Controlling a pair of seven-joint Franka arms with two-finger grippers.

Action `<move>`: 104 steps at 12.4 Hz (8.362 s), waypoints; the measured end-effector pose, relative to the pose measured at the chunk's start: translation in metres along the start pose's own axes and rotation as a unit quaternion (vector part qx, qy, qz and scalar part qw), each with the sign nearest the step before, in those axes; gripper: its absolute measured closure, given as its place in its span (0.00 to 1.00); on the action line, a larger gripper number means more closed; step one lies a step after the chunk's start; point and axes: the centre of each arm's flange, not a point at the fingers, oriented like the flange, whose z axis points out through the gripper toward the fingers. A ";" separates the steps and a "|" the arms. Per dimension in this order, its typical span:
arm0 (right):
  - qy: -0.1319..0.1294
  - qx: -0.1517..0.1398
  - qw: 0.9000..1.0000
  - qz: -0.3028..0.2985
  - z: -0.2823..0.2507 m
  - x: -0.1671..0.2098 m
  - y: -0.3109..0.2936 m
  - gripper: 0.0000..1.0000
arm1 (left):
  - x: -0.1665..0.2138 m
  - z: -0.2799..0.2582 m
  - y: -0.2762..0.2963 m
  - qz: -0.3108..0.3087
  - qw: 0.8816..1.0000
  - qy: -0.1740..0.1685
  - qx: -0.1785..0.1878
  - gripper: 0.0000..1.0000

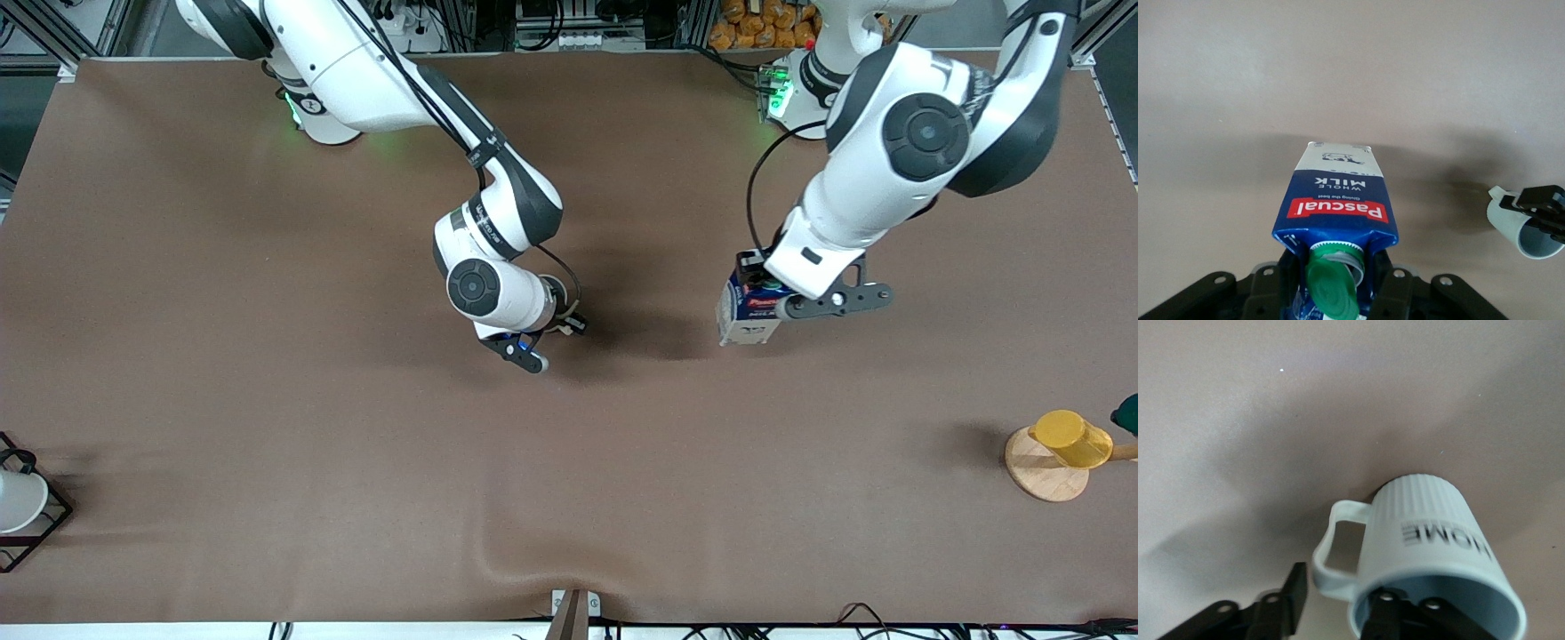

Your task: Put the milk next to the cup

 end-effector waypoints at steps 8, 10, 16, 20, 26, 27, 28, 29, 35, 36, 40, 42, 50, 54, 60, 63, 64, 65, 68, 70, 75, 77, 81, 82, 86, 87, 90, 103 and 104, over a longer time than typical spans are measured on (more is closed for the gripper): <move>-0.018 -0.025 0.995 -0.091 -0.161 0.088 0.069 0.00 | -0.048 0.022 0.090 0.006 1.000 -0.013 0.002 0.55; -0.030 -0.021 0.990 -0.133 -0.197 0.157 0.132 0.00 | -0.059 0.027 0.107 0.012 1.000 -0.013 0.000 0.54; 0.024 -0.081 0.969 -0.230 -0.282 0.166 0.222 0.00 | -0.115 0.081 0.180 0.006 1.000 -0.027 0.001 0.55; 0.066 -0.097 0.958 -0.260 -0.340 0.133 0.259 0.00 | -0.150 0.128 0.219 0.030 0.999 -0.040 0.004 0.55; 0.111 -0.113 0.932 -0.327 -0.429 0.114 0.338 0.00 | -0.175 0.154 0.257 0.016 0.999 -0.040 -0.015 0.55; 0.116 -0.110 0.931 -0.328 -0.439 0.119 0.355 0.00 | -0.176 0.156 0.262 0.017 0.999 -0.041 -0.017 0.55; 0.122 -0.108 0.932 -0.323 -0.449 0.122 0.370 0.00 | -0.177 0.157 0.264 0.018 0.999 -0.040 -0.018 0.55; 0.128 -0.105 0.935 -0.315 -0.457 0.124 0.382 0.00 | -0.176 0.158 0.266 0.018 0.999 -0.041 -0.018 0.55; 0.137 -0.101 0.950 -0.262 -0.481 0.095 0.375 0.00 | -0.171 0.164 0.265 0.015 0.999 -0.040 -0.019 0.52; 0.146 -0.100 0.948 -0.263 -0.489 0.092 0.372 0.00 | -0.171 0.164 0.266 0.015 0.999 -0.039 -0.021 0.48; 0.162 -0.096 0.946 -0.265 -0.507 0.087 0.367 0.00 | -0.169 0.166 0.267 0.018 0.999 -0.030 -0.023 0.19; 0.157 -0.097 0.948 -0.260 -0.505 0.087 0.368 0.00 | -0.168 0.165 0.267 0.019 0.999 -0.027 -0.023 0.00; 0.144 -0.127 0.956 -0.224 -0.503 0.084 0.372 0.00 | -0.123 0.028 0.237 -0.039 0.995 0.044 -0.081 0.00; 0.146 -0.127 0.956 -0.223 -0.503 0.085 0.373 0.00 | -0.080 -0.072 0.151 -0.077 0.990 0.087 -0.080 0.00; 0.168 -0.123 0.951 -0.226 -0.508 0.089 0.368 0.00 | -0.021 -0.135 0.021 -0.078 0.990 0.108 -0.043 0.00; 0.168 -0.124 0.951 -0.227 -0.507 0.089 0.367 0.00 | -0.015 -0.154 -0.020 -0.069 0.992 0.106 -0.025 0.00; 0.168 -0.123 0.951 -0.227 -0.507 0.089 0.367 0.00 | -0.014 -0.159 -0.033 -0.067 0.992 0.105 -0.019 0.00; 0.168 -0.123 0.951 -0.227 -0.507 0.089 0.367 0.00 | -0.012 -0.164 -0.046 -0.064 0.992 0.103 -0.014 0.00; 0.163 -0.121 0.953 -0.224 -0.506 0.089 0.369 0.00 | -0.001 -0.176 -0.098 -0.034 0.995 0.093 0.007 0.00; 0.154 -0.115 0.957 -0.217 -0.507 0.089 0.374 0.00 | 0.004 -0.186 -0.145 0.002 0.996 0.083 0.022 0.00; 0.148 -0.111 0.960 -0.212 -0.513 0.087 0.378 0.00 | -0.005 -0.211 -0.229 0.035 0.996 0.064 0.043 0.00; 0.143 -0.111 0.960 -0.213 -0.512 0.085 0.377 0.00 | -0.008 -0.217 -0.248 0.053 0.995 0.064 0.047 0.00; 0.133 -0.115 0.958 -0.225 -0.505 0.079 0.365 0.00 | -0.010 -0.220 -0.273 0.064 0.995 0.057 0.051 0.00; 0.129 -0.117 0.958 -0.228 -0.503 0.078 0.362 0.00 | -0.011 -0.221 -0.276 0.062 0.995 0.057 0.051 0.00; 0.126 -0.118 0.958 -0.228 -0.501 0.079 0.362 0.00 | -0.021 -0.230 -0.276 0.060 0.996 0.058 0.040 0.00; 0.126 -0.118 0.958 -0.228 -0.501 0.079 0.362 0.00 | -0.023 -0.232 -0.279 0.057 0.996 0.060 0.029 0.00; 0.125 -0.119 0.957 -0.233 -0.499 0.077 0.357 0.00 | -0.026 -0.237 -0.289 0.047 0.997 0.065 0.022 0.00; 0.124 -0.116 0.960 -0.224 -0.500 0.080 0.362 0.00 | -0.006 -0.215 -0.249 0.052 0.995 0.083 0.007 0.00; 0.122 -0.116 0.960 -0.225 -0.498 0.082 0.361 0.00 | 0.002 -0.207 -0.251 0.052 0.996 0.079 0.005 0.00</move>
